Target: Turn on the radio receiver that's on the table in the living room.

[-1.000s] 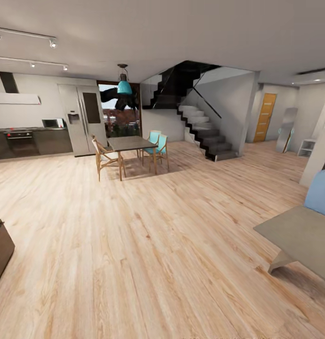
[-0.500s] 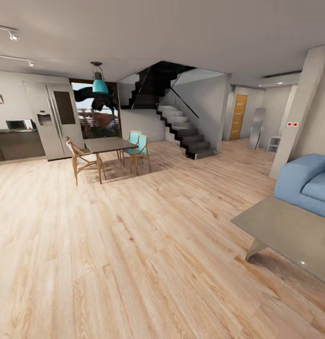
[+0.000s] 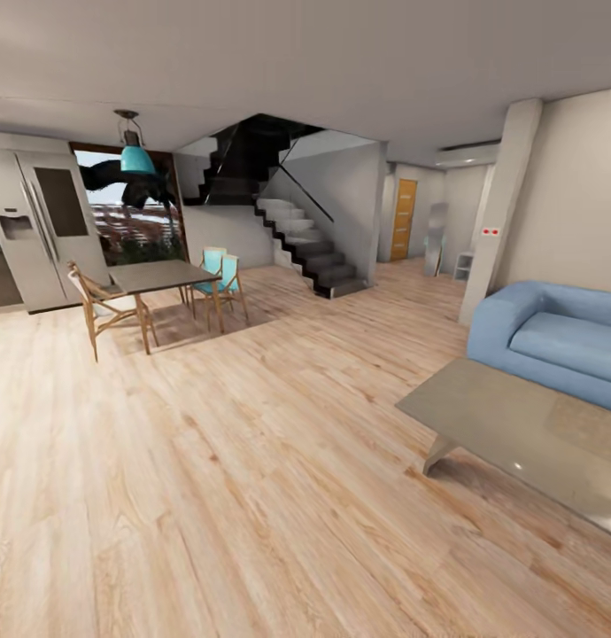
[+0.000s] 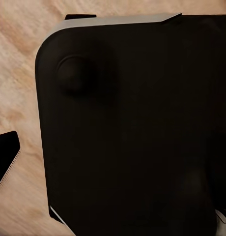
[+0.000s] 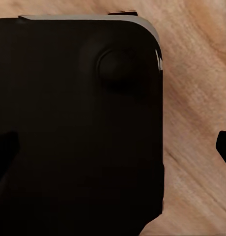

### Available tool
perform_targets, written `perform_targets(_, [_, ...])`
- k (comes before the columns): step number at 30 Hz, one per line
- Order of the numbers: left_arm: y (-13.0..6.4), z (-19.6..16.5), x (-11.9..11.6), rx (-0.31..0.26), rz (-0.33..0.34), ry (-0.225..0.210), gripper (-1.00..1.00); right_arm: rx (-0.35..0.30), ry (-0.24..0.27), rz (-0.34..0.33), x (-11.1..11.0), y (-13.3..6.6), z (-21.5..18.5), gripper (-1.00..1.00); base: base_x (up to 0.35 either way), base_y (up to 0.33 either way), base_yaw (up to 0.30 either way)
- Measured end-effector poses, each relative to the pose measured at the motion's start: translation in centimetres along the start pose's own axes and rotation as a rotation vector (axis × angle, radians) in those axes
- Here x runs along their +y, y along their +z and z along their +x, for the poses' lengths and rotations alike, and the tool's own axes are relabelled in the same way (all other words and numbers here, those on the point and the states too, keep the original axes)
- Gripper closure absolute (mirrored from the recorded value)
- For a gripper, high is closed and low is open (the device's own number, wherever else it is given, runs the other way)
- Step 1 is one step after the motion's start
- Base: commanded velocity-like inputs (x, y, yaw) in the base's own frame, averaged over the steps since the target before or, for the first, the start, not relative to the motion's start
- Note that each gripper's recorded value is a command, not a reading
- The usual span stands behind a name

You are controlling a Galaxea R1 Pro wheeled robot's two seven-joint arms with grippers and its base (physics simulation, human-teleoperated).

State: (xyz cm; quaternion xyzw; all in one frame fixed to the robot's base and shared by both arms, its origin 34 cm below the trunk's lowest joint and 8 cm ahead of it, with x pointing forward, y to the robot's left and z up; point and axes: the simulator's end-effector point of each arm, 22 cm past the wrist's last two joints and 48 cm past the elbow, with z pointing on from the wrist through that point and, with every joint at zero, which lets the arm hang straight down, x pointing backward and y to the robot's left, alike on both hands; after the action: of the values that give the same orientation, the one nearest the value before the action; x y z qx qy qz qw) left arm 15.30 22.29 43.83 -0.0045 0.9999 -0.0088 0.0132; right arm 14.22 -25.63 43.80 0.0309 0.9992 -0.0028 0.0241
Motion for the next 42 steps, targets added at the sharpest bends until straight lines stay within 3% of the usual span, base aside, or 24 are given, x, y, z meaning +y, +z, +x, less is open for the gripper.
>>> perform_targets(42, [0.0,-0.25,-0.17,-0.006,0.003,0.0,-1.0,0.0,0.0,0.0,0.0,0.0,-0.01,-1.0,0.0,0.0,-0.284])
